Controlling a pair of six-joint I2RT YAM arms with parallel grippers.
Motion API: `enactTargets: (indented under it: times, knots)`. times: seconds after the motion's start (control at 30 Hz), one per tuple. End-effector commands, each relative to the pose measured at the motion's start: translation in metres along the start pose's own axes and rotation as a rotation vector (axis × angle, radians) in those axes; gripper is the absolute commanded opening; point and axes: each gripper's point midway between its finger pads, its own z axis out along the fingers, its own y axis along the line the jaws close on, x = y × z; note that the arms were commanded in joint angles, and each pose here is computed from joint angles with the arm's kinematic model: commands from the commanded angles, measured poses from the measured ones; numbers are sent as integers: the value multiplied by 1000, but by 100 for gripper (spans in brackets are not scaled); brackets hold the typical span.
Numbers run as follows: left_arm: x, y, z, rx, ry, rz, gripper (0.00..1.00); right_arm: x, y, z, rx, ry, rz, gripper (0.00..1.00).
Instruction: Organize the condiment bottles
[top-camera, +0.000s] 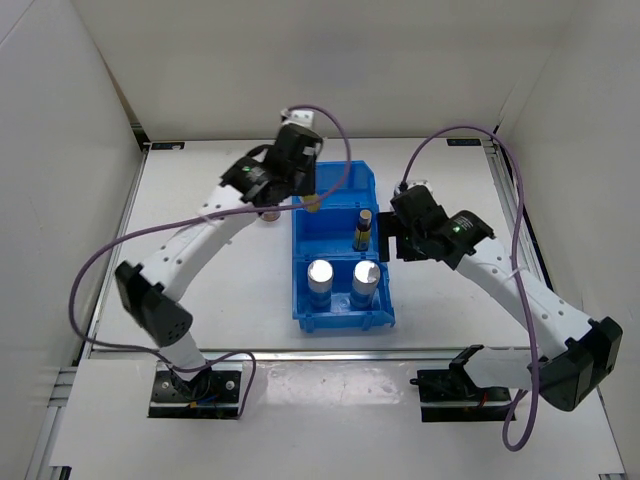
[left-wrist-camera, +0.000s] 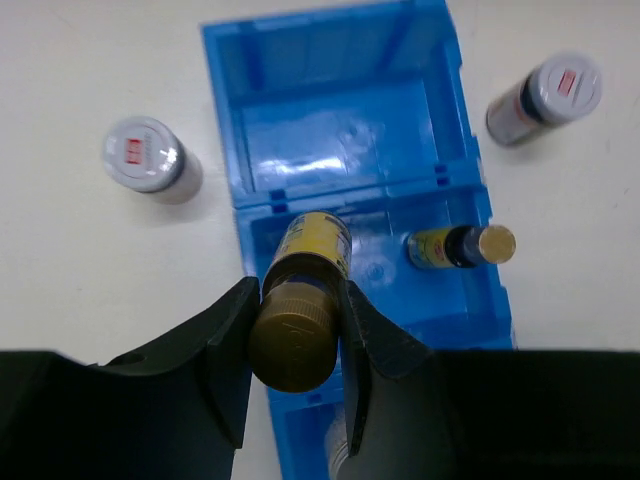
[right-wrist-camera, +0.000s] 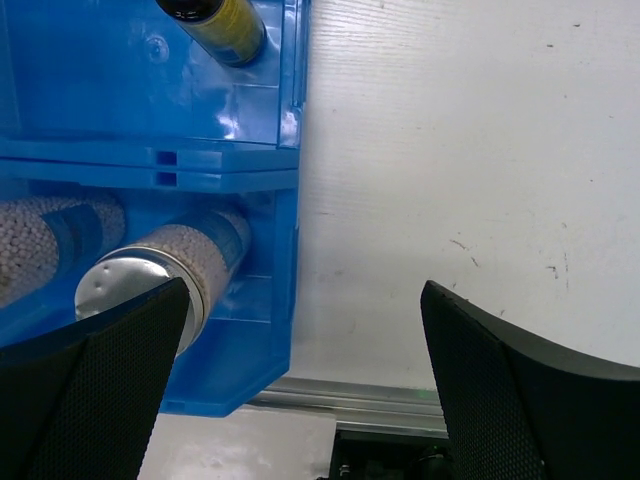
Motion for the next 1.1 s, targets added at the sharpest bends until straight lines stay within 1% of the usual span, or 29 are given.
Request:
enactTargets:
  times: [0.0, 0.27, 0.37, 0.4, 0.47, 0.57, 0.63, 0.67, 0.73, 0.77, 0.83, 0.87, 0.97, 1.0, 1.07]
  knots:
    - [0, -25, 8, 20, -10, 4, 11, -6, 2, -11, -34, -49, 45, 100]
    - [47, -33, 56, 1, 76, 32, 11, -3, -4, -19, -31, -67, 50, 100]
    - [66, -31, 69, -20, 120, 45, 11, -1, -6, -19, -19, -63, 56, 100]
    - [64, -33, 69, -17, 113, 32, 11, -1, -6, -19, -19, -62, 56, 100]
    - [77, -34, 78, -23, 146, 46, 11, -3, -8, -21, -14, -74, 59, 100]
    - [84, -34, 85, -30, 162, 54, 11, 2, -10, -19, -7, -59, 54, 100]
    - [87, -34, 87, -34, 170, 58, 16, 1, -12, -21, -2, -70, 57, 100]
    - [87, -34, 87, -34, 170, 58, 23, 1, -12, -21, -2, -70, 57, 100]
    - [90, -32, 91, -46, 174, 64, 27, 1, -15, -23, 6, -74, 57, 100]
    - [90, -32, 91, -46, 174, 64, 33, 1, -15, -23, 6, -74, 57, 100]
    - [94, -31, 92, -50, 182, 67, 41, 1, -15, -23, 6, -74, 57, 100]
    - [94, -31, 92, -50, 182, 67, 48, 1, -15, -23, 6, -74, 57, 100]
    - [94, -31, 92, -50, 182, 67, 60, 3, -16, -24, 10, -67, 54, 100]
    - [94, -31, 92, -50, 182, 67, 69, 3, -16, -24, 10, -67, 54, 100]
    - [93, -29, 92, -58, 177, 77, 82, -1, -16, -26, 13, -81, 58, 100]
